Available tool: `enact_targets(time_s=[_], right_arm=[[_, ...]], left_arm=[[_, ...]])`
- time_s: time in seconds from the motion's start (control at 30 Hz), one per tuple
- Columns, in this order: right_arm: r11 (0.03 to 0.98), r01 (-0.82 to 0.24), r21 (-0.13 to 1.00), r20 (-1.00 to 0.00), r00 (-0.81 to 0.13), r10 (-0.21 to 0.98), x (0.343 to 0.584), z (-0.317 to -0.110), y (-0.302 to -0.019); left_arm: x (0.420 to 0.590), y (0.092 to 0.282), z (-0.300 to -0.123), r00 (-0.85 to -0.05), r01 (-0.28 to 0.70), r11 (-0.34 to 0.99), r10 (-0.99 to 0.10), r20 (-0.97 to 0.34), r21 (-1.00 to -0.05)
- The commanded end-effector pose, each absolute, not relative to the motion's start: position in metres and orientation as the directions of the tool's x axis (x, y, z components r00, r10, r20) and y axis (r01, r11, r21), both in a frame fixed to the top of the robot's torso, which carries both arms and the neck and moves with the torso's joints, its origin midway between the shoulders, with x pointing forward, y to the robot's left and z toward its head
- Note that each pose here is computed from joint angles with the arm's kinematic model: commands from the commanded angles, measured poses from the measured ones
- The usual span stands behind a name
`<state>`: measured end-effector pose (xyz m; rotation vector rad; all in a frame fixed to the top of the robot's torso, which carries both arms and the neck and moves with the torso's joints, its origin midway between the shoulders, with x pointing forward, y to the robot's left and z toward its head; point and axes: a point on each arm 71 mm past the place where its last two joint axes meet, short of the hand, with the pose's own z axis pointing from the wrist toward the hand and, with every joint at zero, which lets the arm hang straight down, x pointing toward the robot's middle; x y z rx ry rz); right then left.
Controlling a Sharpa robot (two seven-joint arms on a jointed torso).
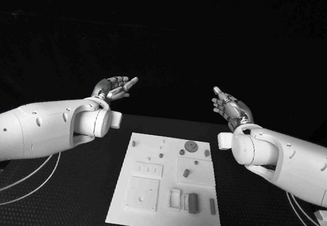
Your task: Assemble the parts on the task board
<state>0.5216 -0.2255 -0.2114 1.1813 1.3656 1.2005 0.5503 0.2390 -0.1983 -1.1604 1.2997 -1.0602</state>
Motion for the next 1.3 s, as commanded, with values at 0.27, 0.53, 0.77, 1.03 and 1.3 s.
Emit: enact_targets(time_s=[0.27,0.53,0.77,1.03,1.3], right_arm=[[0.074,0.224,0.972,0.007,-0.34,0.94,0.544,-0.203,-0.23],[0.363,0.067,0.929,-0.309,-0.396,0.865,0.557,-0.198,-0.248],[0.54,-0.085,0.837,-0.531,-0.365,0.765,0.563,-0.193,-0.253],[0.703,-0.195,0.684,-0.72,-0.334,0.608,0.566,-0.192,-0.262],[0.835,-0.301,0.46,-0.873,-0.323,0.365,0.568,-0.195,-0.261]], left_arm=[[0.573,0.246,-0.188,-0.092,-0.176,0.146,-0.987,-0.132,-0.973],[0.57,0.243,-0.187,-0.162,-0.168,0.161,-0.978,-0.133,-0.973],[0.565,0.243,-0.186,-0.24,-0.131,0.208,-0.955,-0.173,-0.969],[0.559,0.24,-0.183,-0.316,-0.087,0.243,-0.927,-0.204,-0.966],[0.555,0.231,-0.182,-0.346,-0.066,0.234,-0.917,-0.198,-0.97]])
